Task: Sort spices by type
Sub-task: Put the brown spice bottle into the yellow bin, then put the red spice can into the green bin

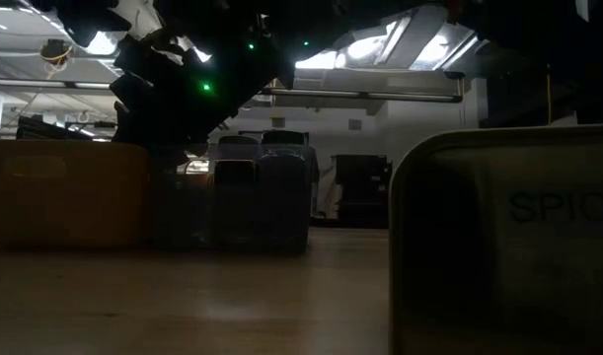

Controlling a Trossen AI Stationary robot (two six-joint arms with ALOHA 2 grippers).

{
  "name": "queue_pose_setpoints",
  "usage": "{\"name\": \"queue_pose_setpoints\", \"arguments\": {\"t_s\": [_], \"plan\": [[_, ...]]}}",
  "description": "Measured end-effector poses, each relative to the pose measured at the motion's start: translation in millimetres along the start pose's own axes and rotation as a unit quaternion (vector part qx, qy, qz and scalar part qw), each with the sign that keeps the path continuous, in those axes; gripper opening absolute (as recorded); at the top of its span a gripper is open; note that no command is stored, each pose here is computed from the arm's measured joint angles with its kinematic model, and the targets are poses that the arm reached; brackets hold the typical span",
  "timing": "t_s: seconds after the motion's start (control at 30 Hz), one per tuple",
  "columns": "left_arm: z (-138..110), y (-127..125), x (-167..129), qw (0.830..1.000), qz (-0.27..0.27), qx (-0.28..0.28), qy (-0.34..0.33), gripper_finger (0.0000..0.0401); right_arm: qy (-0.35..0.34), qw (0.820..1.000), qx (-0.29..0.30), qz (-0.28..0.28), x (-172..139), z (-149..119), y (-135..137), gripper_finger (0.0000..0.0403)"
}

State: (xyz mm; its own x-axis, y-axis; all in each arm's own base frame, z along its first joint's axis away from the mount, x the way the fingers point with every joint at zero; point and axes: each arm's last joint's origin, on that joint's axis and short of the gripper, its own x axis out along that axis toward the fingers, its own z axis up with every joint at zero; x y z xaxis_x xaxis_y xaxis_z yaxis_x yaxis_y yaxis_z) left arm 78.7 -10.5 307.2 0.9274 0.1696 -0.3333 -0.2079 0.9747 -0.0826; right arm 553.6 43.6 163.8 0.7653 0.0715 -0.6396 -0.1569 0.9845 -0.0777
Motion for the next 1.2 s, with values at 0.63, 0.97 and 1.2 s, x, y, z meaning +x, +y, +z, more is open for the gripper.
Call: {"name": "queue_pose_setpoints", "arguments": {"t_s": [0.63, 0.97, 1.2], "plan": [[0.4, 0.4, -0.9, 1.000, 0.000, -0.005, -0.004, 0.0180, 0.009, 1.000, -0.001, 0.003, -23.5, 26.5, -2.1, 0.0289], [-0.5, -0.4, 0.1, 1.000, -0.007, -0.002, 0.004, 0.0180, 0.006, 1.000, -0.002, 0.006, -87.6, 70.0, -3.3, 0.0289], [-0.3, -3.6, 5.6, 1.000, -0.011, -0.009, 0.016, 0.0180, 0.028, 0.999, -0.011, 0.024, -138.8, 84.5, 12.1, 0.0289]]}}
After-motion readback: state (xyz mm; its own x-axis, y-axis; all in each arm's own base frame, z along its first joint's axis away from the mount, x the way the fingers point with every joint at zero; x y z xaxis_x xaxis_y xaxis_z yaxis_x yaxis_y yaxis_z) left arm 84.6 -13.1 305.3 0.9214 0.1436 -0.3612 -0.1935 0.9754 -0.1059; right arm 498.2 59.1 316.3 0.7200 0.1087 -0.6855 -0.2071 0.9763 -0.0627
